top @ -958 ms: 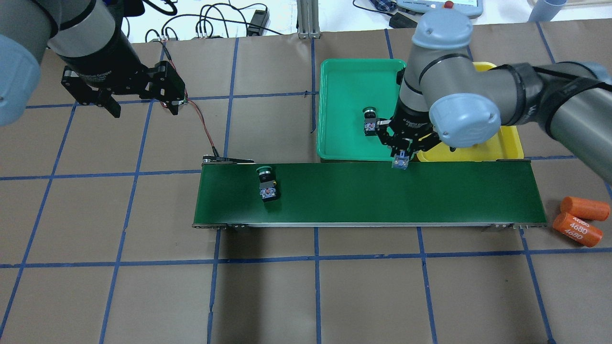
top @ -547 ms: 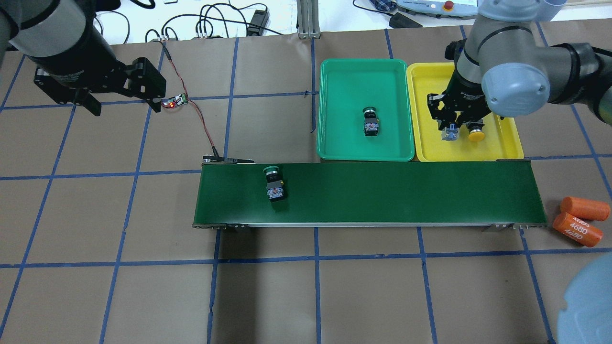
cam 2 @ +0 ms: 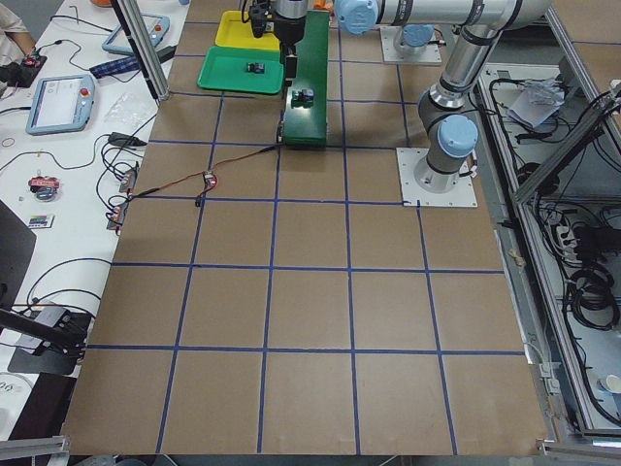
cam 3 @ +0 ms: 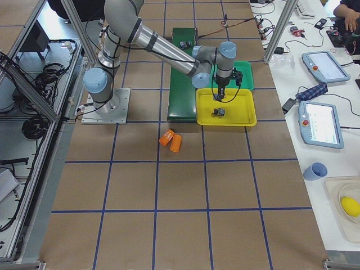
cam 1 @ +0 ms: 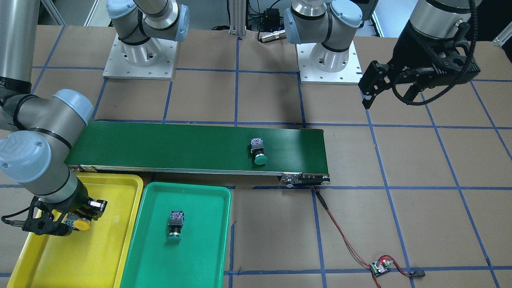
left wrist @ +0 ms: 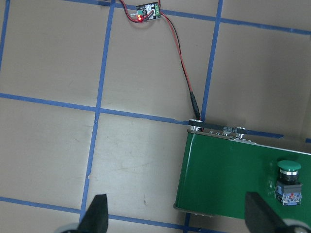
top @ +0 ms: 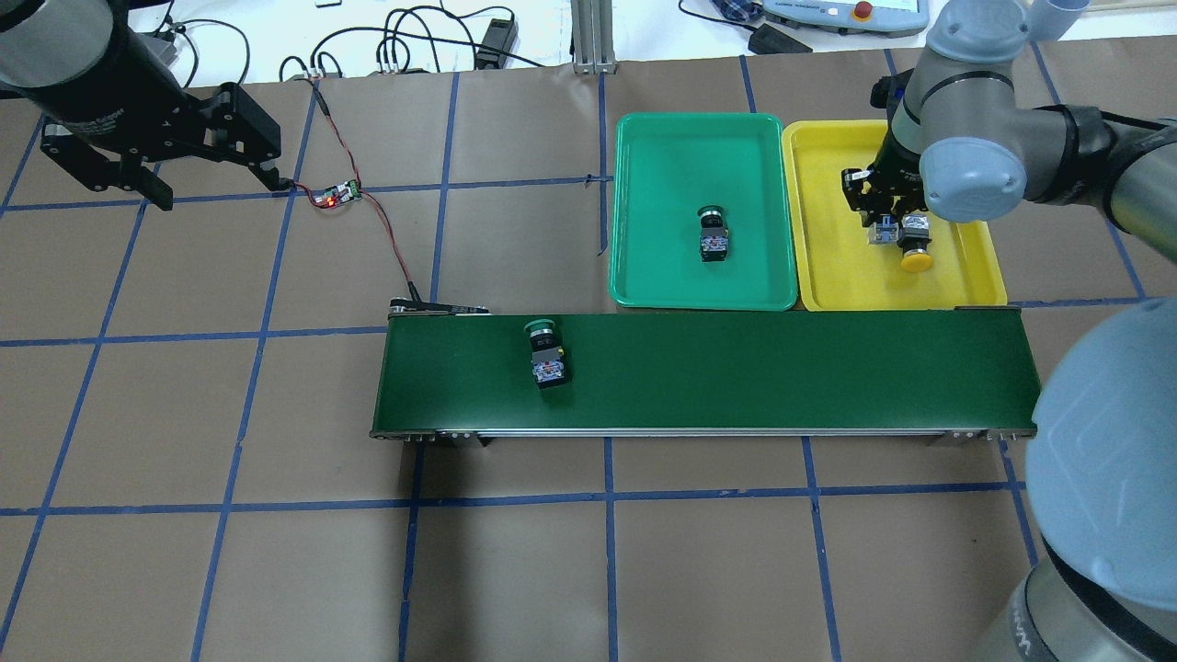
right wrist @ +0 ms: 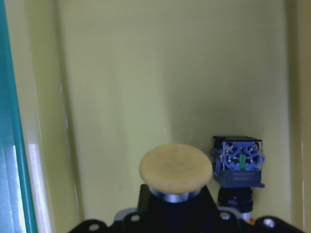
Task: Sort buttons by color to trays
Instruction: 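Open the right gripper over the yellow tray and raise it, then move the right gripper down to the belt and grasp the green button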
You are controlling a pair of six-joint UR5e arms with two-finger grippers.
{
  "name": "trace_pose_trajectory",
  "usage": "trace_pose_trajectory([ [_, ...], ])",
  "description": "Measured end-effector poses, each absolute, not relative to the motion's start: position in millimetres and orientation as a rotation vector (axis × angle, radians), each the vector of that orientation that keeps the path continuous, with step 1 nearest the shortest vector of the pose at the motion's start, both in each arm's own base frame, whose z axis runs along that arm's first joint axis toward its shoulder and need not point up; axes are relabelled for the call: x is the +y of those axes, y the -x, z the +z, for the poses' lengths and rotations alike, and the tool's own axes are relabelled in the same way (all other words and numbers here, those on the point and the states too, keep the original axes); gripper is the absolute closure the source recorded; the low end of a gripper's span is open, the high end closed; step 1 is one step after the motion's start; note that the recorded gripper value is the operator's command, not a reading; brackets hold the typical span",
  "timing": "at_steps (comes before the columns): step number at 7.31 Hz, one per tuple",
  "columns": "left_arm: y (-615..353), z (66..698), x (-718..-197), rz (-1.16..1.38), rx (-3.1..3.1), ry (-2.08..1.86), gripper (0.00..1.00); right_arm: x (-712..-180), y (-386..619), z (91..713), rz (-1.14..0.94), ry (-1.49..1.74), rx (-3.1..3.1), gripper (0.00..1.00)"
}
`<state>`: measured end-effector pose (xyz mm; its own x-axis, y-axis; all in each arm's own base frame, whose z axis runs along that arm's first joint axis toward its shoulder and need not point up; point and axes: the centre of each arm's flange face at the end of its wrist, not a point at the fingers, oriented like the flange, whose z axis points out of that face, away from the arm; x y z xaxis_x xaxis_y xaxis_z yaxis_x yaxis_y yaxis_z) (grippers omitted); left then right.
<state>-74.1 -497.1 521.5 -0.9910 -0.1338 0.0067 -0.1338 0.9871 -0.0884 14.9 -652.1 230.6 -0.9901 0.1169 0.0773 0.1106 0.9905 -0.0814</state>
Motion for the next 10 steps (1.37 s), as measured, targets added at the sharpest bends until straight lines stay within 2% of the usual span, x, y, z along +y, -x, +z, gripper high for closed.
trace_pose_trajectory([
  [3, 101, 530, -529, 0.013, -3.157, -0.108, 0.0, -658, -7, 210, 0.127, 0.19, -3.049, 0.0],
  [5, 120, 522, -539, -0.045, -3.193, -0.038, 0.0, -654, -8, 228, 0.151, 0.194, -3.051, 0.0],
  [7, 134, 515, -537, -0.042, -3.205, 0.005, 0.0, -631, -17, 284, 0.131, 0.191, -3.061, 0.0],
  [10, 131, 523, -540, 0.061, -3.2, 0.033, 0.0, -550, -77, 368, 0.053, 0.133, -3.077, 0.0],
])
